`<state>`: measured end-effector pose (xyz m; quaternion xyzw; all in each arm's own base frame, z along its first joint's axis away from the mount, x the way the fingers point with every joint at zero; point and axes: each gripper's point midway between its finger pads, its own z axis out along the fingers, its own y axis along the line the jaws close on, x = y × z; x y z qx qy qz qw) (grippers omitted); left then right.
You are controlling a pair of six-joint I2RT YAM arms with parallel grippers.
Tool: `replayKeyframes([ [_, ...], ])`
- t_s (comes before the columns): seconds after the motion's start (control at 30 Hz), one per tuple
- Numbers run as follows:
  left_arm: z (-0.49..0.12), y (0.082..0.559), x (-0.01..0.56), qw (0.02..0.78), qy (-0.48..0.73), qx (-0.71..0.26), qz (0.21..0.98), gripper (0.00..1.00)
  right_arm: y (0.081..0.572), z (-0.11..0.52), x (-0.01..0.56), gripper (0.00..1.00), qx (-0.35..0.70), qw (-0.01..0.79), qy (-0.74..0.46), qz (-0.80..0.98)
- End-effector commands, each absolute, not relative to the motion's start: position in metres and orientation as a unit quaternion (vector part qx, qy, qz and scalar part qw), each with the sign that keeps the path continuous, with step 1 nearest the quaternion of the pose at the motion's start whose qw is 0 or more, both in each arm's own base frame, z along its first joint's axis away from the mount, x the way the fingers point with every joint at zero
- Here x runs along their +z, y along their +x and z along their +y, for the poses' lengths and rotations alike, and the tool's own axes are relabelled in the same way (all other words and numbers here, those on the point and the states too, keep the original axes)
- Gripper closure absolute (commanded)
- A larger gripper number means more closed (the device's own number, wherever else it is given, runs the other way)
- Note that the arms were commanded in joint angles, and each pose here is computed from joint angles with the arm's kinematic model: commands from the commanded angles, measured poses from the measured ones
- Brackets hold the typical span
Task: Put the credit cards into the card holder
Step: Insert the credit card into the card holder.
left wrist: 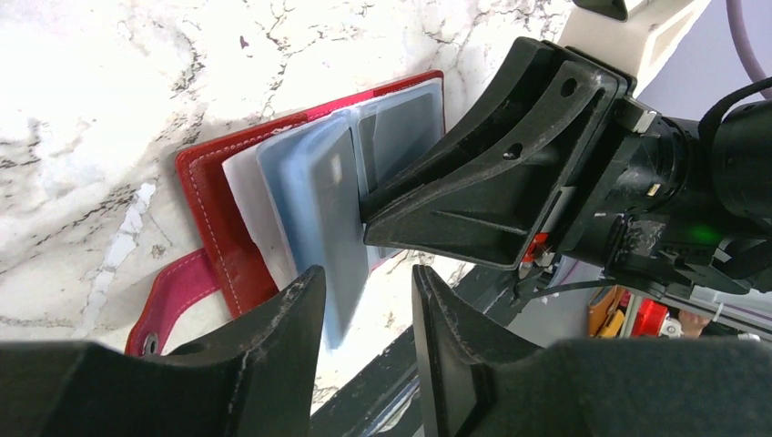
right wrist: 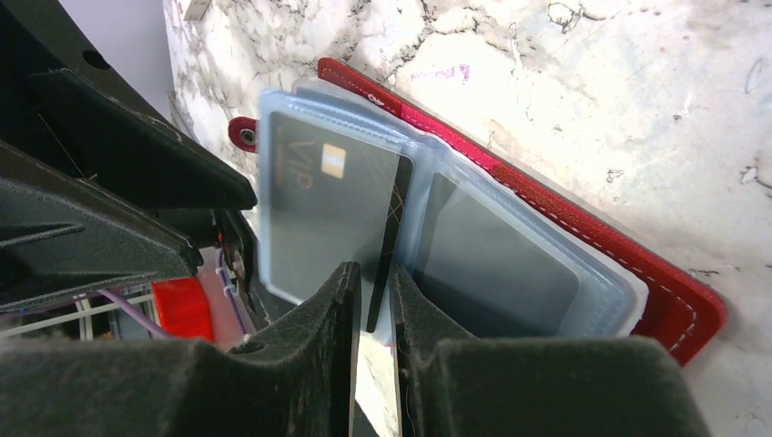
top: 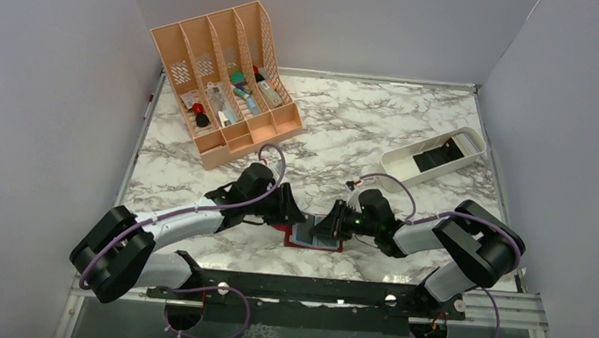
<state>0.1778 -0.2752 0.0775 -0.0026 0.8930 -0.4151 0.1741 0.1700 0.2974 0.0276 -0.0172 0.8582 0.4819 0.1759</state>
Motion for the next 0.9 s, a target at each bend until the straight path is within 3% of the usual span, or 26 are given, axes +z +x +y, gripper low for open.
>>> replayKeyframes([
  [0.0,-0.275,0.182,0.090,0.194,0.003,-0.410,0.891,0.56,0.167,0.298,0.025,0.78,0.481,0.177,-0.024,0.858],
  [0.87,-0.272,0.183,0.049,0.175,-0.001,-0.382,0.907,0.50,0.165,0.297,0.017,0.78,0.478,0.170,-0.026,0.861],
])
